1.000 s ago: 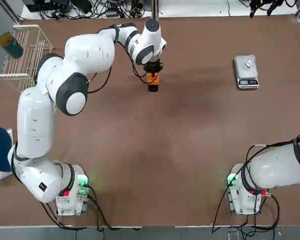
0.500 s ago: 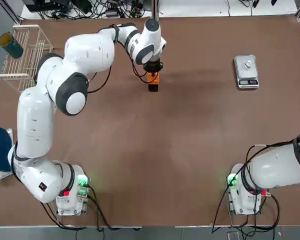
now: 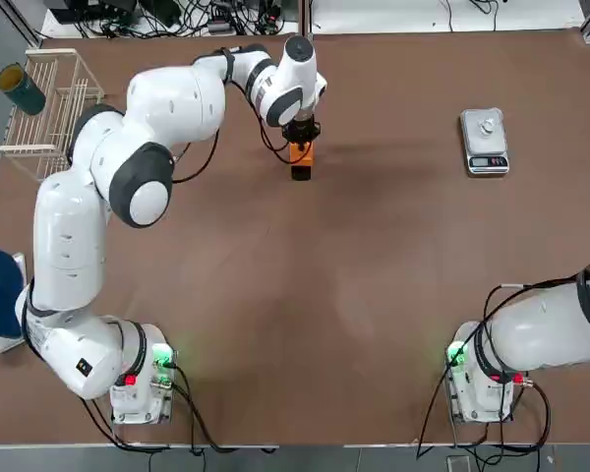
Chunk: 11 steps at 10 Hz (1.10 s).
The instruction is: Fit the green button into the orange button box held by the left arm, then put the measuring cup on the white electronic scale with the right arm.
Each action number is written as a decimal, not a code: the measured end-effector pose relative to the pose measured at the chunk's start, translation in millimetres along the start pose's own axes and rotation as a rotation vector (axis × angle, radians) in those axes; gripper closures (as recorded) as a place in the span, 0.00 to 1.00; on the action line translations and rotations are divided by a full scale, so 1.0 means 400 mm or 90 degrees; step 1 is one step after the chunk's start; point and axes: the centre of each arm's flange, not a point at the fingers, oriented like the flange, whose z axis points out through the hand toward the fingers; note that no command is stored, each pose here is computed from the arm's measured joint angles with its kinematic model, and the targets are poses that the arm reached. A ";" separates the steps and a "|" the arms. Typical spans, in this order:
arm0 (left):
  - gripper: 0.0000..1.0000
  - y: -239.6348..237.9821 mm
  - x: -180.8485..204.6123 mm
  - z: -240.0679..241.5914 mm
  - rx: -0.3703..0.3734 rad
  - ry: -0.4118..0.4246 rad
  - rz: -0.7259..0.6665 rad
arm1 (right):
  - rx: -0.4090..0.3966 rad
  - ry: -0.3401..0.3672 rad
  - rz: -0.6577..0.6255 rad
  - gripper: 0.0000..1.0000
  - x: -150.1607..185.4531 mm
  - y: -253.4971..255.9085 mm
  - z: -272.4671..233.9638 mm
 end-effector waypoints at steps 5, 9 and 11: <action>0.99 -0.001 0.004 -0.004 -0.001 -0.001 -0.004 | 0.004 -0.024 0.009 0.00 -0.012 -0.012 -0.002; 0.99 -0.001 0.010 -0.011 -0.002 -0.002 -0.007 | 0.004 -0.021 0.010 0.00 -0.013 -0.008 -0.010; 0.99 -0.002 0.011 -0.012 0.000 -0.002 -0.008 | 0.004 -0.021 0.011 0.00 -0.013 -0.007 -0.010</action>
